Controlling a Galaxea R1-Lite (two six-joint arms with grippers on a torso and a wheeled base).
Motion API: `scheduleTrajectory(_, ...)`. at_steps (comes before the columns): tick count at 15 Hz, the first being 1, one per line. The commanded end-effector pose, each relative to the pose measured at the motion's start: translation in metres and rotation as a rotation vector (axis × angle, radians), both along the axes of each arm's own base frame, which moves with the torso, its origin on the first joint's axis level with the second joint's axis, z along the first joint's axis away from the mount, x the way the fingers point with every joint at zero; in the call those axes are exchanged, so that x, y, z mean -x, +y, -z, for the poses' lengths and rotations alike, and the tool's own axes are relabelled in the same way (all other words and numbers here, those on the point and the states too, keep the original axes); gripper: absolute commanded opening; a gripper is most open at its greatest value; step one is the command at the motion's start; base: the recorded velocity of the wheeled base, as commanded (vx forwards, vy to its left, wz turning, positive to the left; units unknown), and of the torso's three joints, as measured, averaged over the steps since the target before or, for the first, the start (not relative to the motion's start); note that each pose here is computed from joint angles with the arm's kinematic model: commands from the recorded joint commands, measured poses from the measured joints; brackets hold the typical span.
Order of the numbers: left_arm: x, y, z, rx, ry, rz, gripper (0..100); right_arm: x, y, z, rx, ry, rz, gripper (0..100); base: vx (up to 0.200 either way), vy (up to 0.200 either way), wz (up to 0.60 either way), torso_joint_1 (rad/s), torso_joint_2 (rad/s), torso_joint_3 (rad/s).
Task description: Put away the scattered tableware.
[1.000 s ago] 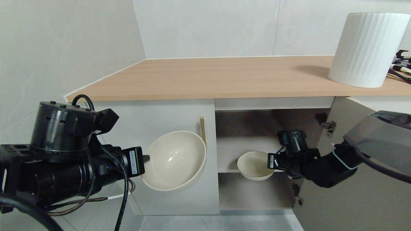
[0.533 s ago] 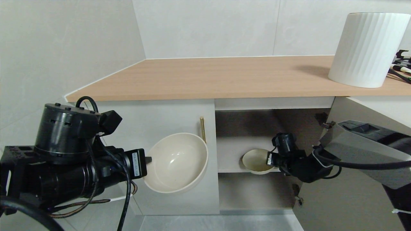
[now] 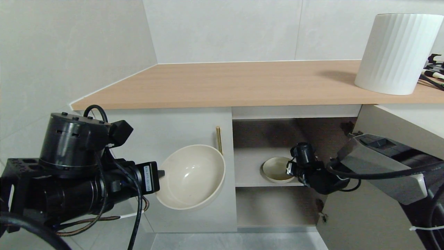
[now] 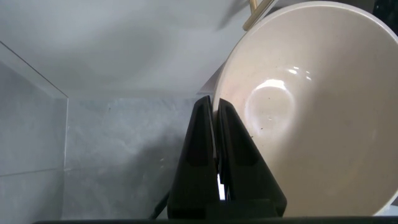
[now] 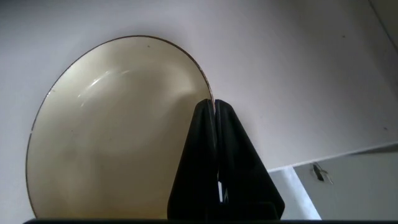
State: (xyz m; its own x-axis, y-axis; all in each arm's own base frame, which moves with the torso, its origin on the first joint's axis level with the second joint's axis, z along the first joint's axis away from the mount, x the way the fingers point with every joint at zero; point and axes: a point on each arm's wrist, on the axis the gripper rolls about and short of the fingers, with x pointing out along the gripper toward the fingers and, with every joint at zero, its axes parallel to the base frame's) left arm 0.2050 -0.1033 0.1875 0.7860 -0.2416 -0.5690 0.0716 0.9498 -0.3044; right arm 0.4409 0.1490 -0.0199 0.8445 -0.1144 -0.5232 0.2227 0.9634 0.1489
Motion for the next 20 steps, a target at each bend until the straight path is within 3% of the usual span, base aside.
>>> scheduleTrajectory(1, -0.001, 0.0, 0.001, -0.001, 0.001, -0.001, 0, -0.004, 0.002, 0.002, -0.002, -0.009, 0.002, 0, 0.0, 0.0, 0.0, 0.0, 0.0, 0.0)
scheduleTrajectory(4, 0.0, 0.0, -0.001, 0.002, -0.004, -0.001, 0, -0.006, 0.001, 0.001, -0.004, -0.016, 0.009, 0, 0.0, 0.0, 0.0, 0.0, 0.0, 0.0)
scheduleTrajectory(5, 0.0, 0.0, -0.001, 0.002, -0.004, -0.001, 0, -0.006, 0.001, 0.001, -0.008, -0.016, 0.011, 100, 0.0, 0.0, 0.0, 0.0, 0.0, 0.0)
scheduleTrajectory(9, 0.0, 0.0, 0.0, 0.001, -0.003, -0.001, 0, -0.008, 0.001, -0.006, -0.036, -0.038, 0.027, 100, 0.0, 0.0, 0.0, 0.0, 0.0, 0.0)
scheduleTrajectory(13, 0.0, 0.0, 0.0, 0.001, -0.001, 0.002, 0, 0.009, -0.001, -0.033, -0.074, -0.049, 0.026, 100, 0.0, 0.0, 0.0, 0.0, 0.0, 0.0)
scheduleTrajectory(17, -0.009, -0.019, 0.012, -0.027, 0.041, 0.058, 0, 0.076, -0.005, -0.097, -0.152, -0.027, -0.167, 100, 0.0, 0.0, 0.0, 0.0, 0.0, 0.0)
scheduleTrajectory(20, -0.02, -0.044, 0.032, -0.086, 0.079, 0.131, 0, 0.133, -0.005, -0.153, -0.161, -0.055, -0.389, 100, 0.0, 0.0, 0.0, 0.0, 0.0, 0.0)
